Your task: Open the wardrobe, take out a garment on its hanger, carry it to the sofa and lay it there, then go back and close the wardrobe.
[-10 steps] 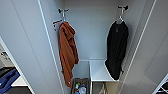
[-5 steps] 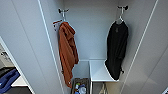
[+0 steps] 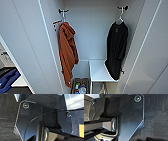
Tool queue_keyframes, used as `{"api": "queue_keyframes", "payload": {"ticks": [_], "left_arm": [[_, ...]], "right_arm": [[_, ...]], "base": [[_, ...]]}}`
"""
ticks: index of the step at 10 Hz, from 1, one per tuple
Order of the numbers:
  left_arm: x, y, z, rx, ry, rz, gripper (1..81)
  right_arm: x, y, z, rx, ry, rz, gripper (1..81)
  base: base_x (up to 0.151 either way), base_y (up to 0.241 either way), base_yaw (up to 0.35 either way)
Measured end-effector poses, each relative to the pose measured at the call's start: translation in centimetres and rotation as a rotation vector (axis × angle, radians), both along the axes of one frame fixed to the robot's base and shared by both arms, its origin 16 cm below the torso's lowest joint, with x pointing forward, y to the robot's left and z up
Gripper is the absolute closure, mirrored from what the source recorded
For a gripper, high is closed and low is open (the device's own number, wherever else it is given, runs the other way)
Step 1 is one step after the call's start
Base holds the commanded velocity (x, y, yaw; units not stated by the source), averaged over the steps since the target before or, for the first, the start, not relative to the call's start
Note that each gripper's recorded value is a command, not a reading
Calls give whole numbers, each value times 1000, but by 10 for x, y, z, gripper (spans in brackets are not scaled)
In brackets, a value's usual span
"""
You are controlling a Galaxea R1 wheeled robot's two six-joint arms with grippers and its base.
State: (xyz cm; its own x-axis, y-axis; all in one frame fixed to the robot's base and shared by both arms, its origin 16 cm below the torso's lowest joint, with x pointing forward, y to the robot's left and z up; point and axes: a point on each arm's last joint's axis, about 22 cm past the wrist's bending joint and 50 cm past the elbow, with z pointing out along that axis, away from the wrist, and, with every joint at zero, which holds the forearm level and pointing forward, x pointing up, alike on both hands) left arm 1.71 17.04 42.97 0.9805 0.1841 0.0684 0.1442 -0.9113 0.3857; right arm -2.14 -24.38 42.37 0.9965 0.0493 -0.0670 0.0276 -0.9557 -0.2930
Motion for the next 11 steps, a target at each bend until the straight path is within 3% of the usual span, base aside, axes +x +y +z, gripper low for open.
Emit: {"api": "queue_keyframes", "payload": {"ticks": [3,4,6,10,11], "left_arm": [[-11,-4,0,-4,13,0,10],[-13,-2,0,-1,15,0,10],[-12,5,-1,7,14,0,10],[-12,7,-1,11,13,-1,10],[-12,7,-1,10,13,-1,10]], "right_arm": [[-36,43,5,75,27,-31,10],[-46,39,5,74,35,-45,10],[-40,20,1,32,16,-19,10],[-46,37,0,27,20,17,10],[-49,34,-1,17,39,1,10]], "base": [[0,0,0],[0,0,0],[0,0,0],[0,0,0],[0,0,0]]}}
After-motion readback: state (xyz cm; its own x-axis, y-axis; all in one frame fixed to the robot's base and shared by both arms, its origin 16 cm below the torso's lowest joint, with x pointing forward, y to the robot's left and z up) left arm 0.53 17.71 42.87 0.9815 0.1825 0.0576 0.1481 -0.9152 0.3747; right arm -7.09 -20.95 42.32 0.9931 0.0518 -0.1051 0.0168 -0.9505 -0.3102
